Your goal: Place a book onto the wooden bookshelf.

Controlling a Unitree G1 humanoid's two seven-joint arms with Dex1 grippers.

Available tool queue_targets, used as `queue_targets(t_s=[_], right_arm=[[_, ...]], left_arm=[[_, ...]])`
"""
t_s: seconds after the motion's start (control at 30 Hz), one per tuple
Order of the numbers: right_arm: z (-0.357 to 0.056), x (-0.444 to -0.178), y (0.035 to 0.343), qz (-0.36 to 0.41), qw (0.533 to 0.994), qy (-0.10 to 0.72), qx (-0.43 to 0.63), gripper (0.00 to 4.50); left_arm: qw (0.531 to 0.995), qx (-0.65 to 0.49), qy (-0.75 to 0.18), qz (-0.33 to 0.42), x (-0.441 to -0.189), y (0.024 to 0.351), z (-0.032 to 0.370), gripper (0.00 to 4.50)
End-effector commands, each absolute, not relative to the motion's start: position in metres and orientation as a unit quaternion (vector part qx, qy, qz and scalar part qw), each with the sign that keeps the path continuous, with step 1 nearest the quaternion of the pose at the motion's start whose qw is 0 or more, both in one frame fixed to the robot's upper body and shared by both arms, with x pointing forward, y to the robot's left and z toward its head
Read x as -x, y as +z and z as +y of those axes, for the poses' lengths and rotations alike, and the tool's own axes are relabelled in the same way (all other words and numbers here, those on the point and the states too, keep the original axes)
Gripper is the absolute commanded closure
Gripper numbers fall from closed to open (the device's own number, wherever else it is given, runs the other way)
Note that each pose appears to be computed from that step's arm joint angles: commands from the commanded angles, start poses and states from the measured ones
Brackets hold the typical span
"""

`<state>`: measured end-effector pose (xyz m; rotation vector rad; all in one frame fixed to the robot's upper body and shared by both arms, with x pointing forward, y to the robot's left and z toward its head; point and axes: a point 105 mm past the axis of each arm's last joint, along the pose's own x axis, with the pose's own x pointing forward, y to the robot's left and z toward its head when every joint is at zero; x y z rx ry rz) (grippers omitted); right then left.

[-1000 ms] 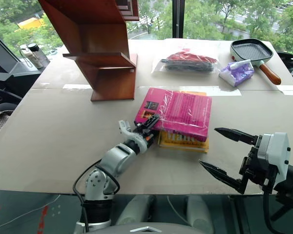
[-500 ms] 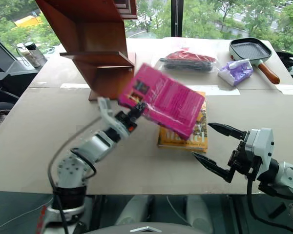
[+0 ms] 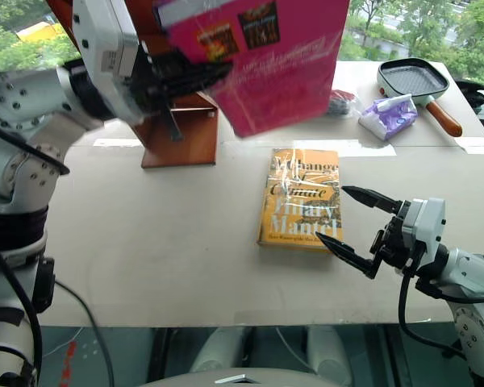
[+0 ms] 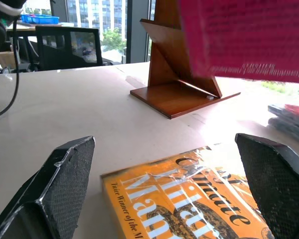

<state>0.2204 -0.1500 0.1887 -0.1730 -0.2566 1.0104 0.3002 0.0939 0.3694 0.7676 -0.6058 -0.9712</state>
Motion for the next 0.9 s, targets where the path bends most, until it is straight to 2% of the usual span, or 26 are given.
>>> queue_targets(t_s=[0.03, 0.07, 0.23, 0.27, 0.37, 0.47, 0.67, 0.9], right_arm=[[-0.162, -0.225, 0.204, -0.160, 0.865, 0.462, 0.114, 0.00], [-0.166, -0.228, 0.209, -0.168, 0.868, 0.453, 0.118, 0.00], [-0.183, -0.244, 0.220, -0.157, 0.876, 0.429, 0.155, 0.00], [-0.187, -0.248, 0.228, -0.156, 0.878, 0.424, 0.159, 0.00], [-0.194, -0.258, 0.253, -0.179, 0.875, 0.415, 0.175, 0.00], [-0.192, -0.263, 0.264, -0.193, 0.867, 0.425, 0.175, 0.00], [-0.178, -0.269, 0.284, -0.226, 0.846, 0.458, 0.153, 0.00], [-0.169, -0.273, 0.283, -0.234, 0.833, 0.479, 0.146, 0.00]], left_arm=[[0.706, -0.485, -0.387, -0.341, -0.294, 0.399, 0.090, 4.45], [0.689, -0.521, -0.376, -0.335, -0.295, 0.403, 0.090, 4.45], [0.672, -0.588, -0.390, -0.224, -0.300, 0.410, 0.097, 4.45], [0.692, -0.575, -0.374, -0.223, -0.301, 0.424, 0.098, 4.45], [0.705, -0.600, -0.335, -0.174, -0.300, 0.437, 0.110, 4.45], [0.675, -0.676, -0.274, -0.108, -0.309, 0.431, 0.131, 4.45], [0.654, -0.727, -0.206, 0.034, -0.319, 0.427, 0.167, 4.45], [0.650, -0.739, -0.143, 0.106, -0.338, 0.410, 0.187, 4.45]])
